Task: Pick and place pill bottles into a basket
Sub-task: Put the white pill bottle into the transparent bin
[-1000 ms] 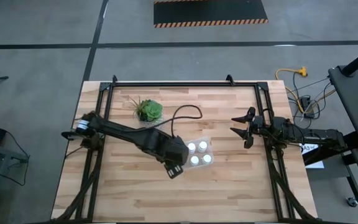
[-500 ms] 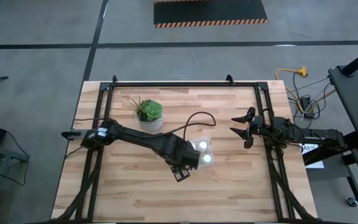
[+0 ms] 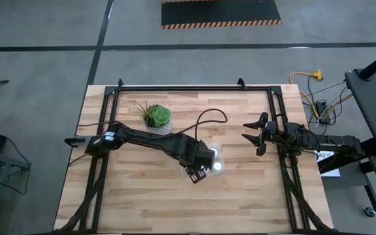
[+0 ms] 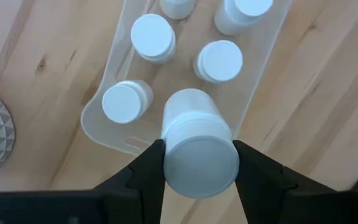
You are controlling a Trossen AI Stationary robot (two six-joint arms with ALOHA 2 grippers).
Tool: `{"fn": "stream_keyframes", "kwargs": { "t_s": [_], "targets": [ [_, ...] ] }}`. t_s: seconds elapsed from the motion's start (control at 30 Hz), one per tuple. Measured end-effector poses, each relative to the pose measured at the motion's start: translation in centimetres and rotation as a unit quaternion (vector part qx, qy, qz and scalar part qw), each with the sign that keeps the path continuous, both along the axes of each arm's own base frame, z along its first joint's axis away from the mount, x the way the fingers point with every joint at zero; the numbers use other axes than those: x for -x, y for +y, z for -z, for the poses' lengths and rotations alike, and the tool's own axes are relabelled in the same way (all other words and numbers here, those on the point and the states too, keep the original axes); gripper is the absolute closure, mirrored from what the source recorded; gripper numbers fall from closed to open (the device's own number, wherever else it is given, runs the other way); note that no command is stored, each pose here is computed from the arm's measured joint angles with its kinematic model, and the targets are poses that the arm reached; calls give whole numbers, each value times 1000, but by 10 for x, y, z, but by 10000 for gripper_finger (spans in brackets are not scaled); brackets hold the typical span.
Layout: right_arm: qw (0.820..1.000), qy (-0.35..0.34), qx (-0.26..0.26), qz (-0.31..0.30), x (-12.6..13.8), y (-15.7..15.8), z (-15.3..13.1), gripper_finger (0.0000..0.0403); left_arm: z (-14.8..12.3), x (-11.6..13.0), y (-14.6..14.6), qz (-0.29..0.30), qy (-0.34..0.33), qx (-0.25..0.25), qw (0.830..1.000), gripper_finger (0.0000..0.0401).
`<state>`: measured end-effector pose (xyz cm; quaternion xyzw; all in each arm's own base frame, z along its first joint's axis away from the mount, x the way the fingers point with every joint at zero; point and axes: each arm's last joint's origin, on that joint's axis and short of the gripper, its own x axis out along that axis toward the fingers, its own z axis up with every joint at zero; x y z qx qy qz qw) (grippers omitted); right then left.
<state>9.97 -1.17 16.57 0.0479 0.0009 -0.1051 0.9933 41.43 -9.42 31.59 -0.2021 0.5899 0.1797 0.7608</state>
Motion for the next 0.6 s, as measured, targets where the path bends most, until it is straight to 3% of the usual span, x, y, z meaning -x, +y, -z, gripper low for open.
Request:
{"fn": "stream_keyframes", "kwargs": {
  "t_s": [0.6],
  "targets": [
    [1000, 0, 0, 0, 0, 0, 0, 188, 50, -8, -1, -15, 26, 15, 999, 258]
  ]
}}
